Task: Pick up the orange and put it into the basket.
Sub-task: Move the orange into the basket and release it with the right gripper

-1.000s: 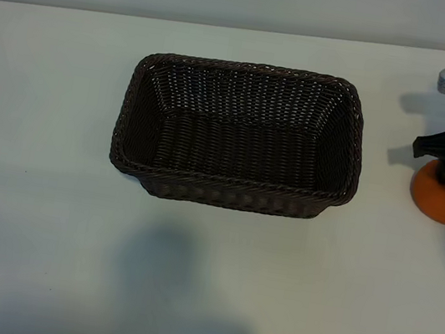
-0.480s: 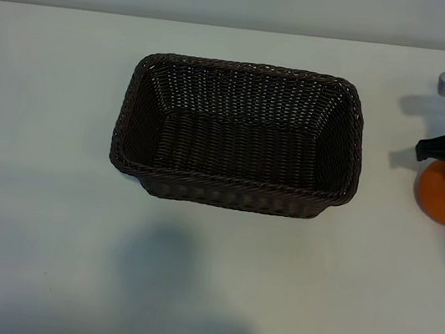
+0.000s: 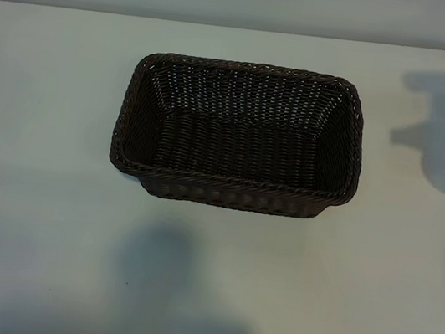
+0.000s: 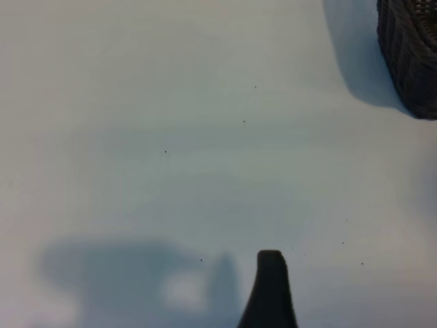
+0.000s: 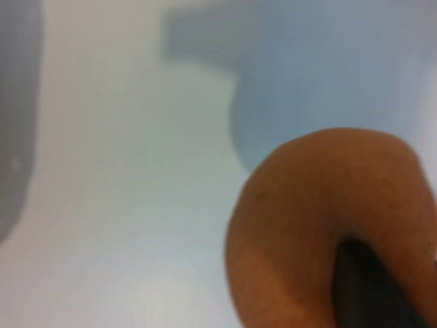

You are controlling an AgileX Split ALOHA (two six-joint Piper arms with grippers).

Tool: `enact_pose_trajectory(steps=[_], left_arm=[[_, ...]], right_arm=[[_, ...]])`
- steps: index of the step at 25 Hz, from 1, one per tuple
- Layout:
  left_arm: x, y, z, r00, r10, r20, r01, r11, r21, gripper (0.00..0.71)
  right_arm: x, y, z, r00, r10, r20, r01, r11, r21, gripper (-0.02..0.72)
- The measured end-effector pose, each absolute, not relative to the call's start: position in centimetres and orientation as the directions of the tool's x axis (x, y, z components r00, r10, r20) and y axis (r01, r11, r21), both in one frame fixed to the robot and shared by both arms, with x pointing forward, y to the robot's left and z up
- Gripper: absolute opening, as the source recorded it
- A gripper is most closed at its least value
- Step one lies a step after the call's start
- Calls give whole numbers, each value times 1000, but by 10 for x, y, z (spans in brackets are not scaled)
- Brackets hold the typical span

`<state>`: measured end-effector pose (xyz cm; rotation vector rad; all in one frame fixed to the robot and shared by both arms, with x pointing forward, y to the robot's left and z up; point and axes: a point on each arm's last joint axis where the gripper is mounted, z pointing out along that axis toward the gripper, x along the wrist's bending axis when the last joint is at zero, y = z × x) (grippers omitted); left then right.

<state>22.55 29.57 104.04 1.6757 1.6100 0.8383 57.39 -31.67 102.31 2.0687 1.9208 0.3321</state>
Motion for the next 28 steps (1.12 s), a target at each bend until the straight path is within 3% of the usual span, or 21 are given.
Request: enact_pose_trajectory(steps=[5,10,18,22,28], left_arm=[[225,296,1040,37,999,5,577,-26,816,593],[225,296,1040,37,999,5,577,-26,816,593],[225,296,1040,37,999,5,577,-26,816,593],[225,296,1040,38,999,6,577,-27,816,593],[225,296,1040,38,999,6,577,-27,816,592]], right_arm=[[573,-316,1032,74,997,-25,934,-60,352,72],[583,-304,1060,45,999,-5,914,-39,403,72],[585,-230,1095,-157,987,19,886,133,443,72],[587,-192,1093,-253,967,19,875,220,431,72],[602,-152,1066,-331,943,27,880,298,371,72]])
